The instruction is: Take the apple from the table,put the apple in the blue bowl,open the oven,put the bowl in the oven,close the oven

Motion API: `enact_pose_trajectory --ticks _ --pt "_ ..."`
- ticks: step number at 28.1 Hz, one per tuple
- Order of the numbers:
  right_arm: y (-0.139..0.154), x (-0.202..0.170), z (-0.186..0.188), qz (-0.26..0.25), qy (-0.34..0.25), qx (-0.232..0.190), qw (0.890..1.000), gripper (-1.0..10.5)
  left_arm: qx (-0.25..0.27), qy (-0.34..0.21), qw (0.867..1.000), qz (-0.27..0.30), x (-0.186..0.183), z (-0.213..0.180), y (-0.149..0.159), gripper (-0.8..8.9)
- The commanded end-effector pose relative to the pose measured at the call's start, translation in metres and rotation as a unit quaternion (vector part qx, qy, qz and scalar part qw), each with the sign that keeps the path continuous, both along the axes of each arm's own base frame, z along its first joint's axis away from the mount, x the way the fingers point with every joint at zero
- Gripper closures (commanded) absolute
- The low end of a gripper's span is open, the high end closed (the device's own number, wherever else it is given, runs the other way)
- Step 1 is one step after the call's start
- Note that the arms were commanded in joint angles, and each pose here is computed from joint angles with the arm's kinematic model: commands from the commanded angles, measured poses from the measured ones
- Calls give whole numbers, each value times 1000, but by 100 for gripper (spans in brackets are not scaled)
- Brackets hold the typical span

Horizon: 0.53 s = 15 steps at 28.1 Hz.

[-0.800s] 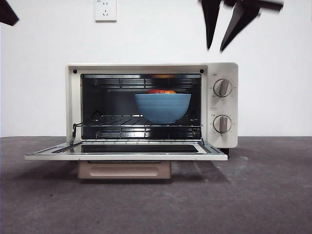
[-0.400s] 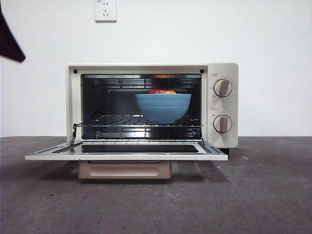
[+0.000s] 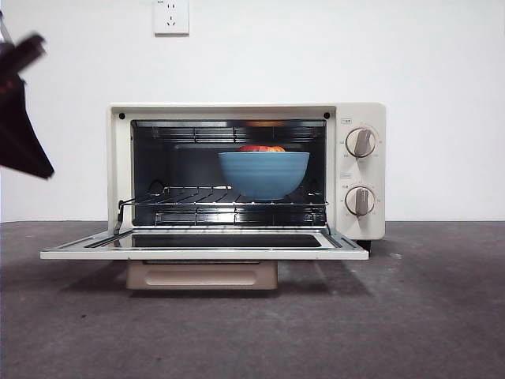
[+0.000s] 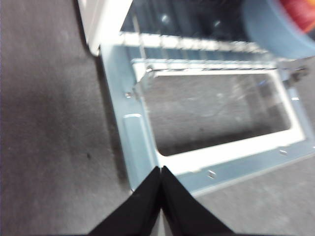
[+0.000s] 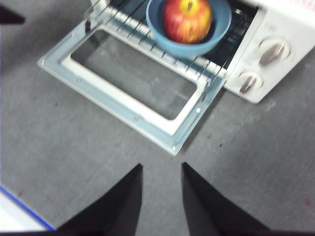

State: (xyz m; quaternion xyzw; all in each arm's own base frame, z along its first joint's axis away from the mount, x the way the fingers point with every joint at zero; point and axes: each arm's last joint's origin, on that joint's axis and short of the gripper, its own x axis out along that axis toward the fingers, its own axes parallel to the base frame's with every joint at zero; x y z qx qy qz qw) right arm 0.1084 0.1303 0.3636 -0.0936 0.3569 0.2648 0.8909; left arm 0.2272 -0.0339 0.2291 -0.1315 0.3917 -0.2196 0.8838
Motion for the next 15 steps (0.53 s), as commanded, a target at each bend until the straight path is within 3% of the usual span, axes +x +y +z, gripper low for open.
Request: enact_pose_trajectory --ticks 1,9,15 --pt "-5 -9 -11 8 -5 16 1000 819 -2 8 1000 -1 12 -10 -1 807" --pt "-46 -40 -49 -16 -4 68 998 820 -2 45 999 13 46 -55 -3 807" --pt "-70 -57 -46 -23 -31 118 992 820 -9 67 997 22 59 -81 -5 807"
